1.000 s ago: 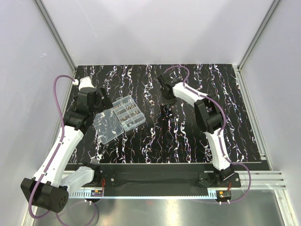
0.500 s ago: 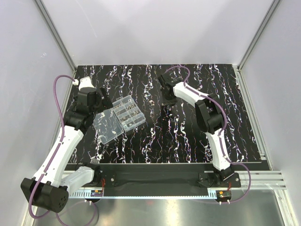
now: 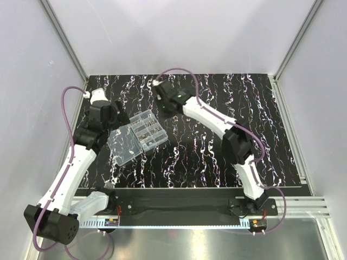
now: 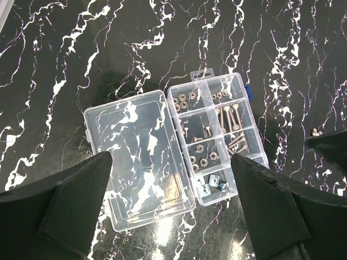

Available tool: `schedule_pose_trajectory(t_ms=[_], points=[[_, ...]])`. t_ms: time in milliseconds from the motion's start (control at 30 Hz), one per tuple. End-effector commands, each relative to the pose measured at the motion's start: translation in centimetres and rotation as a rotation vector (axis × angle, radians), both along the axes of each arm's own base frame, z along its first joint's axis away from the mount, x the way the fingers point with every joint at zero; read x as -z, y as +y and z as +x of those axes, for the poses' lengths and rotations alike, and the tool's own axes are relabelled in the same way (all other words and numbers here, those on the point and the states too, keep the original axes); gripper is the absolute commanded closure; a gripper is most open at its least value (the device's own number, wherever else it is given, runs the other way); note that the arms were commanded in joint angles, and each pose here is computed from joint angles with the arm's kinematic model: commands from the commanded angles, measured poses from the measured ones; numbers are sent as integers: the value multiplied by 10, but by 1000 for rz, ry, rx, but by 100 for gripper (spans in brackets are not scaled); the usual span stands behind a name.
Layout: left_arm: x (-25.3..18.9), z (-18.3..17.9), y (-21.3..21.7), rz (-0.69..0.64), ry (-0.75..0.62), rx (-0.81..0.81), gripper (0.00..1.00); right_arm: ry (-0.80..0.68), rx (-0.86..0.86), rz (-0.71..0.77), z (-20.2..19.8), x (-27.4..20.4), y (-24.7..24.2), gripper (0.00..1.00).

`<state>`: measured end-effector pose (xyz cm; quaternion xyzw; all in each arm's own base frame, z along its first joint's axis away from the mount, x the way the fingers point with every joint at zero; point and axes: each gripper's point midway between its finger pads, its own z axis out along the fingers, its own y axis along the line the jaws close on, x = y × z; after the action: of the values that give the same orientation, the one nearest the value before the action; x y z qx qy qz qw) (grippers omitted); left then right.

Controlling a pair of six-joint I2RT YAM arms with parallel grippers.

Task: Sort the screws and nuts into containers

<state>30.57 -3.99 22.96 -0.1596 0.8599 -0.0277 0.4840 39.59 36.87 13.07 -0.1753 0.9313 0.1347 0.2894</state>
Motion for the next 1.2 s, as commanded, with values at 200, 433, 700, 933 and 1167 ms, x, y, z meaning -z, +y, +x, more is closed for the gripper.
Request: schedule_pose_trajectory(t_ms=[200, 433, 700, 933, 1167], points=[[-14, 1, 7, -2, -56, -45, 1, 66, -259, 101, -63, -1, 92, 85], [-16, 1, 6, -8, -62, -38, 1, 131, -301, 67, -85, 26, 96, 84], [-15, 1, 5, -8, -62, -36, 1, 156, -315, 66, -92, 35, 101, 82], [-15, 2, 5, -8, -61, -33, 1, 198, -330, 45, -105, 53, 101, 82], [-15, 2, 4, -9, -62, -28, 1, 200, -338, 51, -105, 52, 104, 68]])
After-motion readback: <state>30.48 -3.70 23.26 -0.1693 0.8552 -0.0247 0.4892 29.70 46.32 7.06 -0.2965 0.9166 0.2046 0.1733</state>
